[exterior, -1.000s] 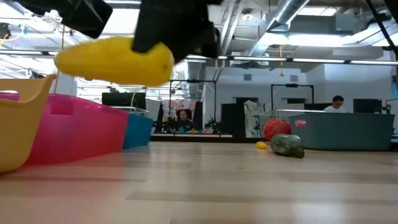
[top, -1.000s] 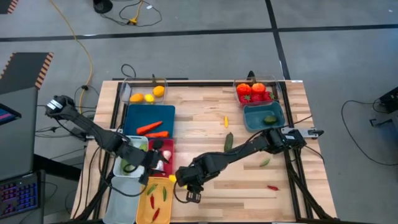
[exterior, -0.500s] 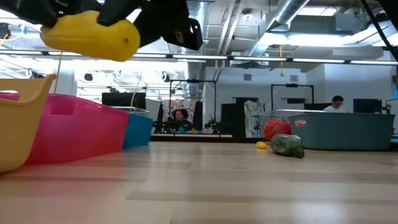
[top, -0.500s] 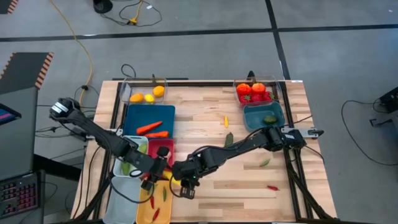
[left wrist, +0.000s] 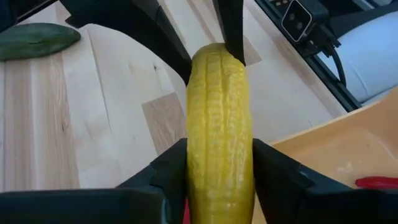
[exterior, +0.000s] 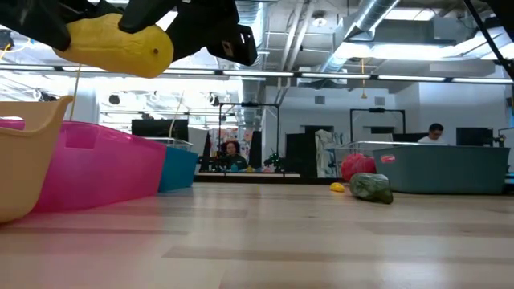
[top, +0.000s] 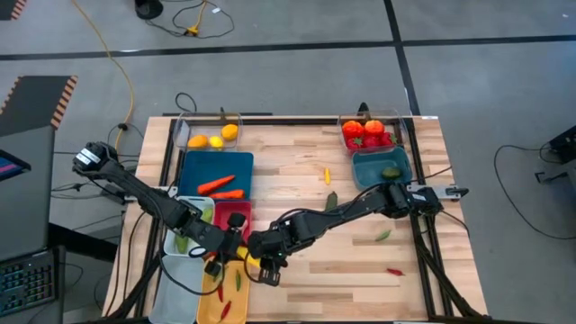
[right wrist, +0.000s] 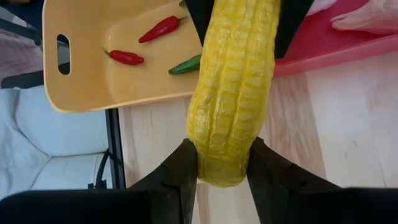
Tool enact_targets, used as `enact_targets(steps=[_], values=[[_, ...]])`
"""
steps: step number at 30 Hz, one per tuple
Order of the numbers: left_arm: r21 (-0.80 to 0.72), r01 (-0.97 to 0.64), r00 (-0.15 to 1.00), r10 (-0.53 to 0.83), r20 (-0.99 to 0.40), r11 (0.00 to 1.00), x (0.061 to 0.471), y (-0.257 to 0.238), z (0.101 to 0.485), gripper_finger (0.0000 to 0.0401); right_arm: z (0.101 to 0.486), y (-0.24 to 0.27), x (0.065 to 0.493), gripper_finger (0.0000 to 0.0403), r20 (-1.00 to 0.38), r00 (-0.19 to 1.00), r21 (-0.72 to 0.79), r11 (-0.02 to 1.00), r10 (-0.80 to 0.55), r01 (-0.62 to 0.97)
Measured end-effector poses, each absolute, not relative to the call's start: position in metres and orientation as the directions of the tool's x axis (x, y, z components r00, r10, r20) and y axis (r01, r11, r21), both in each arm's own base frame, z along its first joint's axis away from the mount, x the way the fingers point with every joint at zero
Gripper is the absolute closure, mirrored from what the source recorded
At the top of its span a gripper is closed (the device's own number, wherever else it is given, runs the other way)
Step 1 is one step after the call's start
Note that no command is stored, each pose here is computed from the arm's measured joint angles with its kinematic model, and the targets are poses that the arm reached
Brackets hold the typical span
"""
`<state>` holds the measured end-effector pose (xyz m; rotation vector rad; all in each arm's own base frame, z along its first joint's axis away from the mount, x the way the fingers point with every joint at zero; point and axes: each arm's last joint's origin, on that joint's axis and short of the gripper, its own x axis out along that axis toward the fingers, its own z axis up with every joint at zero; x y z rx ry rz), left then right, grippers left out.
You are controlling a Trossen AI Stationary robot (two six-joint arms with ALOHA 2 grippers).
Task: Sort produce into baskets
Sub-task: Put the bottom yellow corn into the gray bin
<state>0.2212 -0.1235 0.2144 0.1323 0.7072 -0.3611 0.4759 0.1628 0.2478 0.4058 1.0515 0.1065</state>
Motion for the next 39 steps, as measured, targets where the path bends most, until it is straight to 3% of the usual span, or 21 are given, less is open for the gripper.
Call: enact_targets(steps=[5, 15, 20, 25, 30, 33, 39], values=[[-0.005, 0.369, 0.701, -0.282, -0.655, 0.929, 0.221, -0.124, 0.215, 0.0290, 0.248, 0.163, 0.476, 0.0236, -0.820, 0.501, 0.376, 0.921, 0.277, 0.106], [-0.025, 0.390, 0.690, -0.310, -0.653, 0.921, 0.221, -0.124, 0.215, 0.0266, 0.249, 0.160, 0.479, 0.0165, -0.808, 0.517, 0.402, 0.906, 0.283, 0.132], [-0.044, 0.416, 0.658, -0.334, -0.675, 0.908, 0.215, -0.122, 0.220, 0.0270, 0.248, 0.145, 0.479, 0.0154, -0.825, 0.459, 0.446, 0.879, 0.331, 0.168], [-0.066, 0.425, 0.540, -0.311, -0.782, 0.903, 0.203, -0.117, 0.236, 0.0271, 0.247, 0.128, 0.476, 0.0154, -0.845, 0.381, 0.466, 0.866, 0.376, 0.179], [-0.257, 0.391, 0.322, -0.393, -0.861, 0.884, 0.189, -0.117, 0.244, 0.0271, 0.242, 0.114, 0.468, 0.0154, -0.904, 0.296, 0.376, 0.904, 0.309, 0.205], [-0.378, 0.345, 0.186, -0.457, -0.870, 0.859, 0.179, -0.120, 0.246, 0.0271, 0.239, 0.105, 0.464, 0.0154, -0.938, 0.258, 0.293, 0.925, 0.230, 0.242], [-0.563, 0.223, 0.022, -0.581, -0.814, 0.796, 0.168, -0.131, 0.251, 0.0271, 0.237, 0.092, 0.461, 0.0154, -0.961, 0.216, 0.227, 0.937, 0.172, 0.265]])
